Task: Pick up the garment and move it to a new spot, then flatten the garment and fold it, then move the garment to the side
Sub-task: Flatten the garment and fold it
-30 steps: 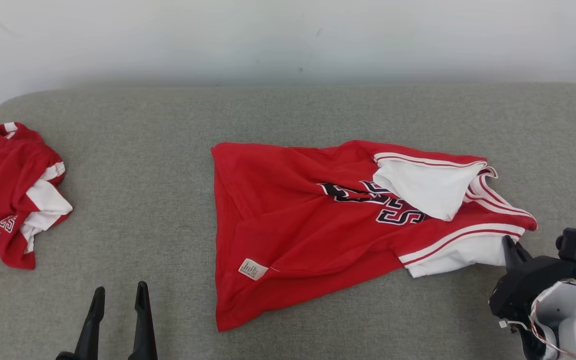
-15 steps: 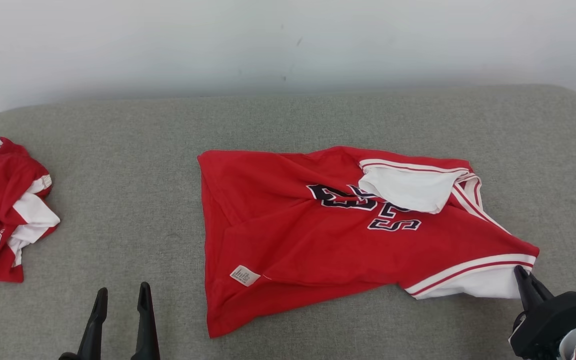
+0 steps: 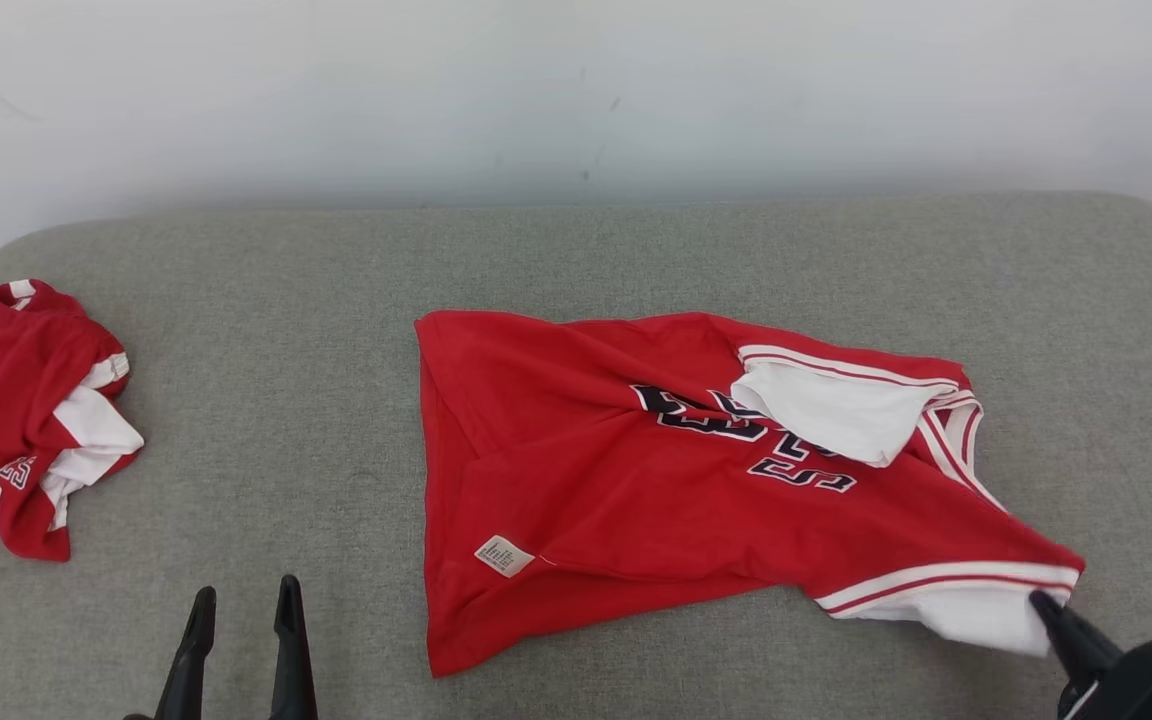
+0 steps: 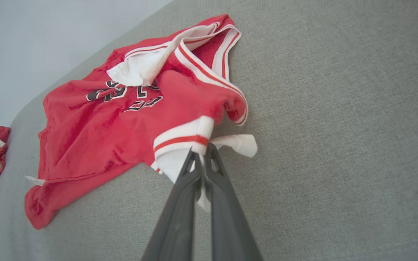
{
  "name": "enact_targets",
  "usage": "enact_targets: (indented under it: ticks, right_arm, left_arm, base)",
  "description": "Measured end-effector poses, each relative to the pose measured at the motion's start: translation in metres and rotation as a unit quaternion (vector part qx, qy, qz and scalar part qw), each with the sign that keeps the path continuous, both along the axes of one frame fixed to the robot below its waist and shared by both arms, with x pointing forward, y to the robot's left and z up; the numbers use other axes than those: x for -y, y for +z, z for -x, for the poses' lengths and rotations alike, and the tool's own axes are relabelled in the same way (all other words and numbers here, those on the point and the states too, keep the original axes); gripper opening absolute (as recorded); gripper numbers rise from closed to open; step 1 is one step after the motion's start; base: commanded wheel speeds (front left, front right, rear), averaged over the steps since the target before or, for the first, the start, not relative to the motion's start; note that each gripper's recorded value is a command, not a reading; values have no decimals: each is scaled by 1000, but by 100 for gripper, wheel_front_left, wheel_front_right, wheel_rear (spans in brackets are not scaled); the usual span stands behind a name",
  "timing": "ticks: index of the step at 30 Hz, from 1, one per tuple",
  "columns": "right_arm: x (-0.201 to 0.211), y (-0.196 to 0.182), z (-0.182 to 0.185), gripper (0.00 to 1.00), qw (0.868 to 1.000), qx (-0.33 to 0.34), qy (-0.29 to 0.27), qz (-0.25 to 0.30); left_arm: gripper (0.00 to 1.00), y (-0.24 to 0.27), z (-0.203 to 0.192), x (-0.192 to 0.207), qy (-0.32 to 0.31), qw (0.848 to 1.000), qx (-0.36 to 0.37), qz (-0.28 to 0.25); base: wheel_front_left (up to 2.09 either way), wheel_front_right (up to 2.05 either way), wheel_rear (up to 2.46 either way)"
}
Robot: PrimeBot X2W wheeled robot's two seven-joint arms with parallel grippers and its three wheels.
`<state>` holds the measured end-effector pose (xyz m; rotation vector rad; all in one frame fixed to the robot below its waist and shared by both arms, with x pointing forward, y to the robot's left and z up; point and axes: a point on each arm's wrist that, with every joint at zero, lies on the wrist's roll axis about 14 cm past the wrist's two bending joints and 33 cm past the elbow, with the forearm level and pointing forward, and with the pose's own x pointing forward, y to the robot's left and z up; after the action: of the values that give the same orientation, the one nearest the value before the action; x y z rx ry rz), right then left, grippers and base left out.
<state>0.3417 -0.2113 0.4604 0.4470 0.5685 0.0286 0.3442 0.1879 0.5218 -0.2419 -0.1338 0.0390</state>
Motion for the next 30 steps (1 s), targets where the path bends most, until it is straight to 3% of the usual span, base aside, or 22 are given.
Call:
enact_targets:
  ticks: [5,14,20,24,25,26,27,30]
  right_arm:
    - [1,-2,-26,0,1000,-10,-5,-20]
    - [8,-21,-83,0,999,-23,-41,3]
    - [-1,-44,-102,0,998,-39,-44,28]
    - [-1,-45,-117,0,997,-14,-57,45]
    - [-2,-45,-121,21,997,-9,-58,48]
    - [-3,-46,-123,48,997,-7,-59,49]
    - [-5,-48,-125,100,997,-8,-58,51]
    - [-6,-49,-128,100,996,-1,-57,62]
  left_arm:
    - [100,-1,1,1,-1,1000,-2,0]
    - [100,-5,3,0,0,1000,-7,2]
    - [100,-8,6,-7,10,1000,-13,1]
    - [100,-12,8,-12,18,1000,-19,0]
    - [100,-12,7,-13,18,1000,-20,0]
    - [100,-13,7,-14,19,1000,-20,0]
    - [100,-13,6,-15,20,1000,-20,-1]
    - [100,-14,3,-17,22,1000,-22,-2]
  base:
    - [0,0,0]
    - [0,0,0]
    - [0,0,0]
    - [0,0,0]
    - [0,0,0]
    - [0,0,0]
    - [0,0,0]
    - [0,0,0]
